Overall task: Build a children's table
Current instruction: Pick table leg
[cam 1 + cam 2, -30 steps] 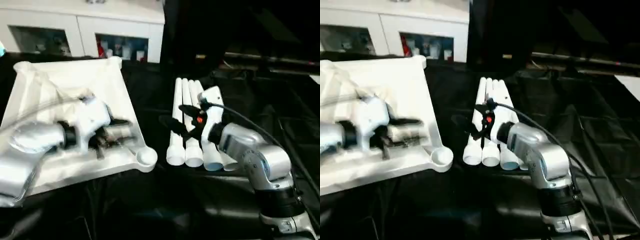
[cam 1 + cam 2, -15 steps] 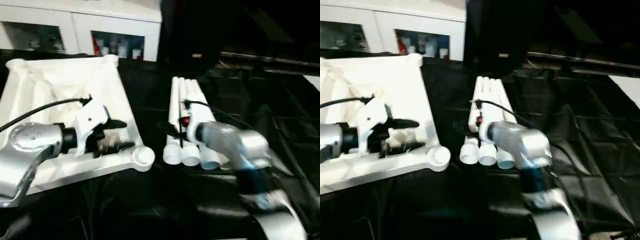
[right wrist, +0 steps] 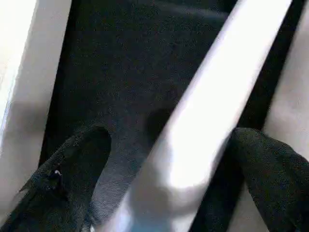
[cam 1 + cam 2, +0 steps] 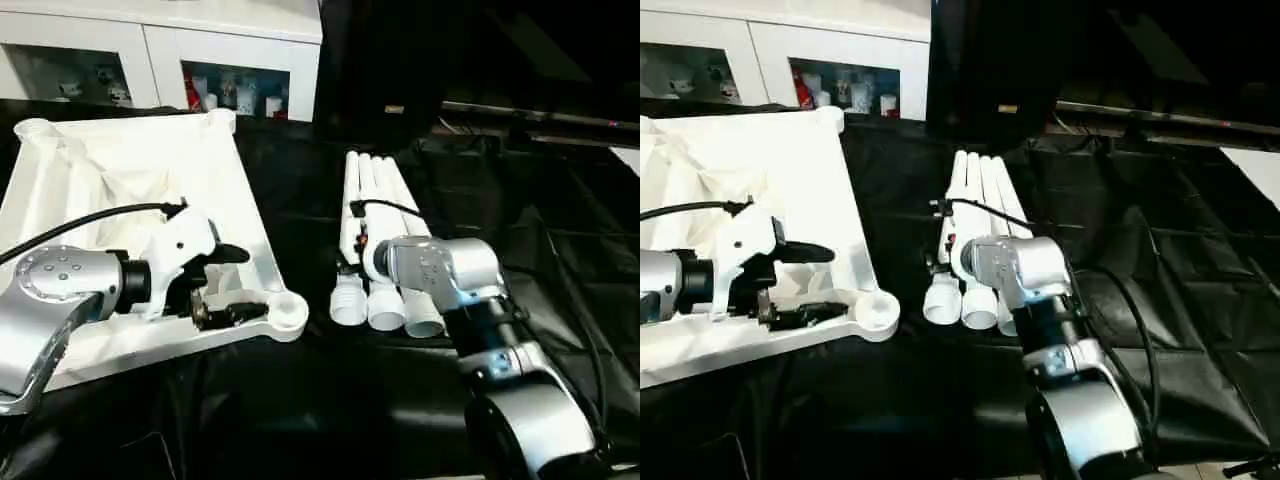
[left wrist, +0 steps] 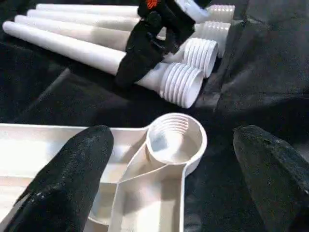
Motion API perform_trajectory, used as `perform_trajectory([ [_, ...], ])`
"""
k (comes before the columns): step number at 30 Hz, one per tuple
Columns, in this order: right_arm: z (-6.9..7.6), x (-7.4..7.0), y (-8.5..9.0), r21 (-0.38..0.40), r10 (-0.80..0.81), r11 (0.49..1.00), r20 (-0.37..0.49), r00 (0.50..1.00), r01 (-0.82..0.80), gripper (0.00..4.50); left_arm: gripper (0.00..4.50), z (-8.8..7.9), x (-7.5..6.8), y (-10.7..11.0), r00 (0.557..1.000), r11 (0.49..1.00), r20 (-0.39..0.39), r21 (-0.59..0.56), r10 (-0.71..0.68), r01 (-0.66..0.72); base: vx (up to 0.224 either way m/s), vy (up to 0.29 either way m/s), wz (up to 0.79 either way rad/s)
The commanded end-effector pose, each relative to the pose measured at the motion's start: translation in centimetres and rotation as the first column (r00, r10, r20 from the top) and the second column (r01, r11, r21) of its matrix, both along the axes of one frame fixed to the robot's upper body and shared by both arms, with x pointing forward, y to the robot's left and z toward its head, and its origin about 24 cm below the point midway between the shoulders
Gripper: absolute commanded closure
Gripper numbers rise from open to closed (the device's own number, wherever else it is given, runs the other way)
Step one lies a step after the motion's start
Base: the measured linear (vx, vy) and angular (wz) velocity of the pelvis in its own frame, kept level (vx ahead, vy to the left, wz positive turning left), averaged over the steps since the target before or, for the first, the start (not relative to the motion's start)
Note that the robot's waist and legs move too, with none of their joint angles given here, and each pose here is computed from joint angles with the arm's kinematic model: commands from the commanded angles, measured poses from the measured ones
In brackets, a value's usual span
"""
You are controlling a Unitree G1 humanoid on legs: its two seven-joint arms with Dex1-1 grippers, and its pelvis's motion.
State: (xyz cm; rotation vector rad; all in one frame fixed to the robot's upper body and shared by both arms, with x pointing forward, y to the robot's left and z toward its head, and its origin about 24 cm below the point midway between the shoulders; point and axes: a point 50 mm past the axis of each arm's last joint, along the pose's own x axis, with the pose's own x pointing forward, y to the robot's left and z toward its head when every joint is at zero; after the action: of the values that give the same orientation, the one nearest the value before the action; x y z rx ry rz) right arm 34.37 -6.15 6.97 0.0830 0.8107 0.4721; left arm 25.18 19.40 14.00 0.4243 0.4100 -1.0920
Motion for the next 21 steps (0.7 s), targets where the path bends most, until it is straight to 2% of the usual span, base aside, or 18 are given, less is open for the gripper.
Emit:
perform_trajectory([
  [1,-0.4,0.1,-0.3,-0.026,-0.015,1.0,-0.031,0.999,0.014,0.0,0.03,0.2,-0.1,-0.3,1.0,1.0,-0.008,0.002,-0.018,0.018,0.0,0.0,0.0],
  [7,-1.3,0.1,0.0,-0.056,-0.01,0.998,-0.084,0.996,0.006,0.0,0.03,0.1,-0.4,-0.4,0.999,1.0,-0.019,0.003,-0.028,0.029,0.0,0.0,0.0],
  [16,-2.5,0.3,-0.3,-0.083,-0.032,0.996,-0.125,0.992,0.021,0.93,0.0,0.2,-0.5,-1.0,0.998,0.999,-0.018,-0.001,-0.053,0.053,0.0,0.0,0.0],
  [21,-2.7,0.5,-0.8,-0.058,-0.066,0.997,-0.142,0.988,0.058,1.28,0.0,0.2,-0.8,-1.3,0.997,0.997,-0.023,0.016,-0.072,0.072,0.0,0.0,0.0],
])
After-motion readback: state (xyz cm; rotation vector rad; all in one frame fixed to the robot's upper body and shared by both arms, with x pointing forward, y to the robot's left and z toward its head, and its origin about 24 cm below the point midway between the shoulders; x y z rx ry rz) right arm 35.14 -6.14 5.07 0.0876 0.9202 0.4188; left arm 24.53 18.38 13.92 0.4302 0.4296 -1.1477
